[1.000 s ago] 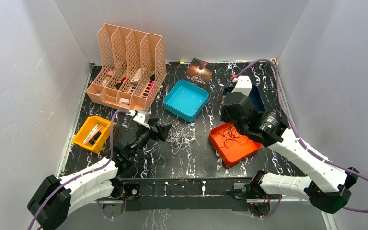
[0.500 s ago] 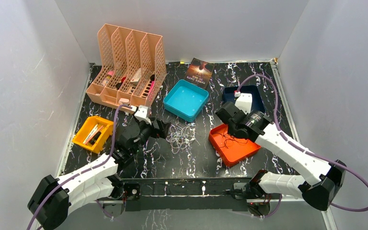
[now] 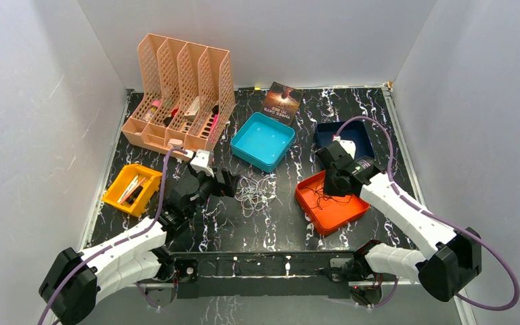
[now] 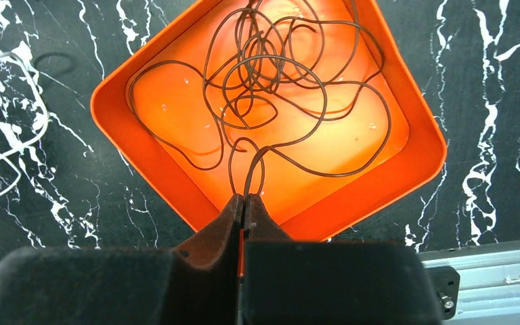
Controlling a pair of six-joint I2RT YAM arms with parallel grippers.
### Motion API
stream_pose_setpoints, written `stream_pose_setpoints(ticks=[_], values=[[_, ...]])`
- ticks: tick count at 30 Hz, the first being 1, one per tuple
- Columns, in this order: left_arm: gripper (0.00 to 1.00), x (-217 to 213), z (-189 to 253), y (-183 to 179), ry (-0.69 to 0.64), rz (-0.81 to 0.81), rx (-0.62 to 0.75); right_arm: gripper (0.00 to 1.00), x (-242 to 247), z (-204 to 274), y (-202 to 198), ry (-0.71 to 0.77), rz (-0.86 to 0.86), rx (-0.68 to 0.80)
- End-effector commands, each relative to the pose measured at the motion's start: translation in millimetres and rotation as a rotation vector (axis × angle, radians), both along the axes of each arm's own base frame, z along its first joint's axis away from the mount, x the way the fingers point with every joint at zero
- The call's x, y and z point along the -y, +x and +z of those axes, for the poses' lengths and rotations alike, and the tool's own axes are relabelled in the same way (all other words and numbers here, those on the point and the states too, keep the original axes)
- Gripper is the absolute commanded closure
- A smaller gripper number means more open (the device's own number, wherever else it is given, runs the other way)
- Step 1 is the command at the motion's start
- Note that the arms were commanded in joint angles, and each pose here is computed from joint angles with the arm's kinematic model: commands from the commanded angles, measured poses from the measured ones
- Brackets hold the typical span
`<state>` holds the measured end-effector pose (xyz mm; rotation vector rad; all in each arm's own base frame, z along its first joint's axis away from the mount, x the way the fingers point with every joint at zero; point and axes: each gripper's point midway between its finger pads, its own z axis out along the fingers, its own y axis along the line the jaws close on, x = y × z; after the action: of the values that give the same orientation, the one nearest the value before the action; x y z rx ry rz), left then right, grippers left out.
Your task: Untangle the cables
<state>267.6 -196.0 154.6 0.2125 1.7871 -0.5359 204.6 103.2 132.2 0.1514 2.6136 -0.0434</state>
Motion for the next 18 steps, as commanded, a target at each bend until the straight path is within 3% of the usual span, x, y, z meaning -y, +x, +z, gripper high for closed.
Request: stream_pose_setpoints(ticks=[1, 9, 18], values=[[0.12, 0.6, 22.6, 5.0, -0.03, 0.016, 0.038, 0.93, -10.9, -3.1, 4.8, 0.048, 0.044, -0.002], [0.12, -1.2, 21.4, 4.4, -0.026, 0.021, 0.035, 0.9, -11.8, -11.0, 6.0, 0.051, 0.061, -0.029], [0.07, 0.2, 16.5, 3.7, -0.031, 0.024, -0.002, 0.69, -10.7, 2.1, 13.9, 0.042, 0.067, -0.001]])
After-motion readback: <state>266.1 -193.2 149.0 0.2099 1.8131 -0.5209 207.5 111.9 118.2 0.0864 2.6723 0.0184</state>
